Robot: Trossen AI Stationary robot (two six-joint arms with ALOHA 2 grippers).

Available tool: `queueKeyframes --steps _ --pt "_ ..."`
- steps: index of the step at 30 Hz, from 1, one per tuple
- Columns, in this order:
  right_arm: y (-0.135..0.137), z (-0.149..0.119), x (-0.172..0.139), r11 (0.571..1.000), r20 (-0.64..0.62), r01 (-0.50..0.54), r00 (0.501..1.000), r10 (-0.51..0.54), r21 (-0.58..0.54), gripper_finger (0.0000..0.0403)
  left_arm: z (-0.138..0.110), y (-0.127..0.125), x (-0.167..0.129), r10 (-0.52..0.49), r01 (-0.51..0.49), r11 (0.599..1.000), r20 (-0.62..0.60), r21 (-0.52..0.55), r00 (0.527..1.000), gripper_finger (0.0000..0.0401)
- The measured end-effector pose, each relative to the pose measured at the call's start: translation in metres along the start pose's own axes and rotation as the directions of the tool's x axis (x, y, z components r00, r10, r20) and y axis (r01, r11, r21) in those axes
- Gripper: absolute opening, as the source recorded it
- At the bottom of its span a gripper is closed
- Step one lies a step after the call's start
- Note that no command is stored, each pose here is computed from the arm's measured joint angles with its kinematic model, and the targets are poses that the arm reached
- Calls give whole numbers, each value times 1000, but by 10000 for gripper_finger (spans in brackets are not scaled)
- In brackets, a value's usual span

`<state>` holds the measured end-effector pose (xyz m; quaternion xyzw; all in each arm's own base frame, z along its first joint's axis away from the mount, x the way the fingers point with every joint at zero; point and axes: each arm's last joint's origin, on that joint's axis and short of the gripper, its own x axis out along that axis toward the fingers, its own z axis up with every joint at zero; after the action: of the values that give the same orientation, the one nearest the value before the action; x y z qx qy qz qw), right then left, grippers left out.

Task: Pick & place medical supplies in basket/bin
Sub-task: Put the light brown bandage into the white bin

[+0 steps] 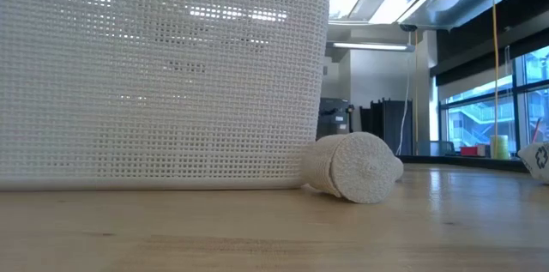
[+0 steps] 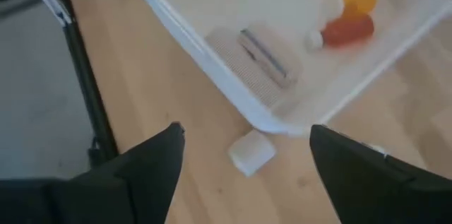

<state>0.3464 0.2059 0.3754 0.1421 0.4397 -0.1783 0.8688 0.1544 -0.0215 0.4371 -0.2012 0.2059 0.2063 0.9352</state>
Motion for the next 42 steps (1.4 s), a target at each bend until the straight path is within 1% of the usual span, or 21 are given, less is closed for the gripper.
queueKeyframes --steps 3,7,12,14,17,21,24,26,29,31,33,37,42 --pt "12 -20 -2 998 4 16 1000 -16 66 303 0 0 0 0 0 1000 0 -12 1000 214" --pt "20 -49 13 983 -21 89 996 -87 160 303 0 -2 3 4 -4 1000 -6 -29 1000 214" --pt "18 -84 54 948 -89 204 978 -188 244 303 -2 -5 9 15 -15 1000 -20 -22 1000 214" --pt "17 -94 71 936 -104 220 975 -198 276 303 -2 -7 12 20 -21 1000 -28 -16 999 214" --pt "14 -106 100 921 -102 212 977 -189 327 303 -4 -10 18 19 -19 1000 -48 -8 999 214" --pt "6 -112 132 904 -86 186 983 -165 385 303 -6 -15 25 3 -3 1000 -88 2 996 214" --pt "-5 -115 153 891 -86 191 982 -170 412 303 -7 -17 29 5 -4 1000 -101 7 995 214" --pt "-11 -114 165 881 -91 180 984 -156 438 303 -7 -17 30 7 -6 1000 -103 9 995 214" --pt "-19 -115 182 885 -125 148 987 -103 440 303 -7 -17 30 6 -5 1000 -102 8 995 214" --pt "-20 -115 190 882 -109 100 993 -55 461 303 -7 -17 29 4 -3 1000 -100 6 995 214" --pt "-21 -116 194 882 -96 71 995 -29 465 300 -7 -16 28 2 -1 1000 -97 4 995 214" --pt "-22 -116 195 882 -105 72 994 -26 465 272 -7 -16 27 -3 4 1000 -100 4 995 214" --pt "-23 -117 195 895 -128 83 991 -29 438 208 -7 -16 27 -16 17 1000 -110 2 994 214"
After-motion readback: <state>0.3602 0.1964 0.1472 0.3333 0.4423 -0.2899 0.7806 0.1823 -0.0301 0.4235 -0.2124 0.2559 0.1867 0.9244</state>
